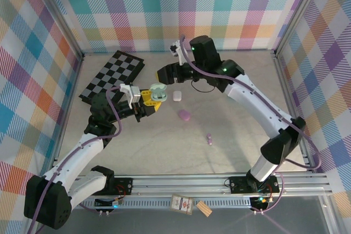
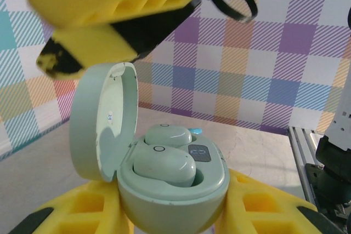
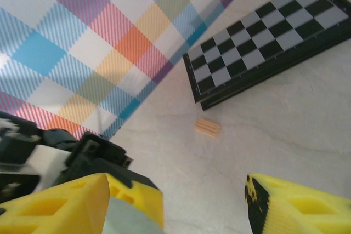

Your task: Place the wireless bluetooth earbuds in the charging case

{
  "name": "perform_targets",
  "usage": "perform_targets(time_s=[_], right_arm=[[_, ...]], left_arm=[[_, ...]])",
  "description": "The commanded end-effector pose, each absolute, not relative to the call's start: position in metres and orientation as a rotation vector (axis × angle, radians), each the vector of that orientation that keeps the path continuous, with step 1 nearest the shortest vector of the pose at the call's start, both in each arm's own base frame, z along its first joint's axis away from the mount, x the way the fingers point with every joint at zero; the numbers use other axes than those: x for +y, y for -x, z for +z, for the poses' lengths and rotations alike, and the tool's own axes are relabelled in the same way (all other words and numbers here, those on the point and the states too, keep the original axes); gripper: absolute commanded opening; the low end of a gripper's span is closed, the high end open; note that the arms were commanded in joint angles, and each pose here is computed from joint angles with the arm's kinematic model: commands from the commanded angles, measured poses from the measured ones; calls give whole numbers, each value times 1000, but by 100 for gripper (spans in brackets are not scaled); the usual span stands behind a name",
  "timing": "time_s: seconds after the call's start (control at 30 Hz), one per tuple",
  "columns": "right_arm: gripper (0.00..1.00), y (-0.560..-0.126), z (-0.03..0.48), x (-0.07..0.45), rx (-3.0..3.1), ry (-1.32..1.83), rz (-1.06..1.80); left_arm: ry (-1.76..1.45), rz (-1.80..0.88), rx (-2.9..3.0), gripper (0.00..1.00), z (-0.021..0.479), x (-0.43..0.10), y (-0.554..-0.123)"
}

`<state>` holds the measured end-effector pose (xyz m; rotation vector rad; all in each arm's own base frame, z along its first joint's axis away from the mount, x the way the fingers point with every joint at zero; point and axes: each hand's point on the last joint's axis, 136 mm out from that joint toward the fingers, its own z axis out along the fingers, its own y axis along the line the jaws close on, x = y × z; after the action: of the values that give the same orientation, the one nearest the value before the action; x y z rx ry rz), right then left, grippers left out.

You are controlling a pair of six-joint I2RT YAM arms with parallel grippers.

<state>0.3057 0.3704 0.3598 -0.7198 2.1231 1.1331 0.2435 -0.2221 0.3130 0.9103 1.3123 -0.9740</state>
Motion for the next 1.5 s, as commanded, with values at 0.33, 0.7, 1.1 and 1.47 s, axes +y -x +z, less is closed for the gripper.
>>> perform_targets(time_s=[0.33,0.7,1.1,1.47], right_arm=[[67,-263,378,352,2064,787,1231],[68,-246,401,345,2023,437,1803],[66,-238,383,334,2054,260,1894],[59,-238,391,339,2003,246,2004]], left_arm=[[-906,-942,1232,32,332,-221,-240],[-836,-928,1164,33,352,-233,-246],[-843,-936,1095,33,369,-246,-244],[-884,-914,1087,33,372,-252,-246]])
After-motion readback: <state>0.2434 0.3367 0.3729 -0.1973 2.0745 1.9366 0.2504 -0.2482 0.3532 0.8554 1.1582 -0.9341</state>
